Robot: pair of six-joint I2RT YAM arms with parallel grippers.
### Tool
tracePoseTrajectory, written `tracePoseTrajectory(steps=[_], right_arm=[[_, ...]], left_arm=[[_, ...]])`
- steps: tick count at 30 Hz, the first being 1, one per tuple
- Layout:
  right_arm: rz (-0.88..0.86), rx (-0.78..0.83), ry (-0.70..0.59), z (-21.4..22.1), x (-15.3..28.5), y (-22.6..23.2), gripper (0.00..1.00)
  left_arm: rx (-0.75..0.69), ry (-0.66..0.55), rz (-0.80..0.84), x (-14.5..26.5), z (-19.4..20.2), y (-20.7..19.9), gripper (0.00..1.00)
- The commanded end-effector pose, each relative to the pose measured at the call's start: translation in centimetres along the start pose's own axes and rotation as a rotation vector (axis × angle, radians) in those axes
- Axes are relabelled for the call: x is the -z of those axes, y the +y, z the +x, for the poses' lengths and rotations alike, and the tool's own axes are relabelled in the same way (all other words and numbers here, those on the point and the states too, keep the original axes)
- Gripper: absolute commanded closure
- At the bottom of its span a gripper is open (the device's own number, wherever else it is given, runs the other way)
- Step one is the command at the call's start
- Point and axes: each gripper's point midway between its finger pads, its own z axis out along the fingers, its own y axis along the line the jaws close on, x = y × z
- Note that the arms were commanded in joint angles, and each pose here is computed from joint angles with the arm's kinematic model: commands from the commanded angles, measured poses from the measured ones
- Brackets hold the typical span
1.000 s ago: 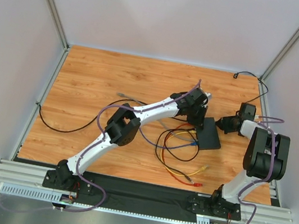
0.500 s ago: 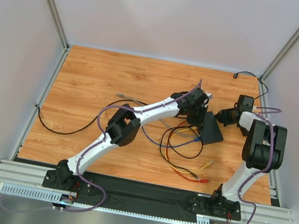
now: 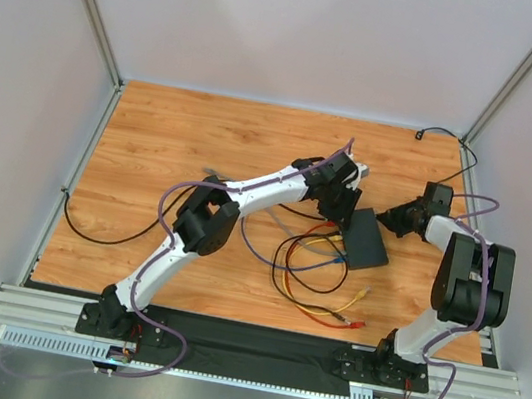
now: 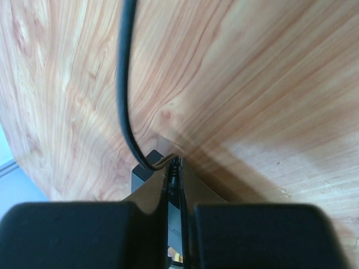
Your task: Pull the plug from the switch port
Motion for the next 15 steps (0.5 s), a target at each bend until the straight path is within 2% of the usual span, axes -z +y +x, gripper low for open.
tracePoseTrajectory(steps=[1, 9, 15], right_arm=[[-0.123, 0.098, 0.048, 1.2, 1.7, 2.5, 1.00], [-0.134, 0.075, 0.088, 2.8, 0.9, 0.9, 0.97], [-0.077, 0.136, 0.094, 2.2, 0.0, -0.1, 0.80]], left_arm=[[-0.110, -0.048, 0.014, 1.9, -2.0, -1.2, 0.53], [-0.173, -0.104, -0.051, 1.4, -2.2, -2.0, 0.48], [-0.190, -0.108, -0.041, 0.7, -2.0, -3.1, 0.50]])
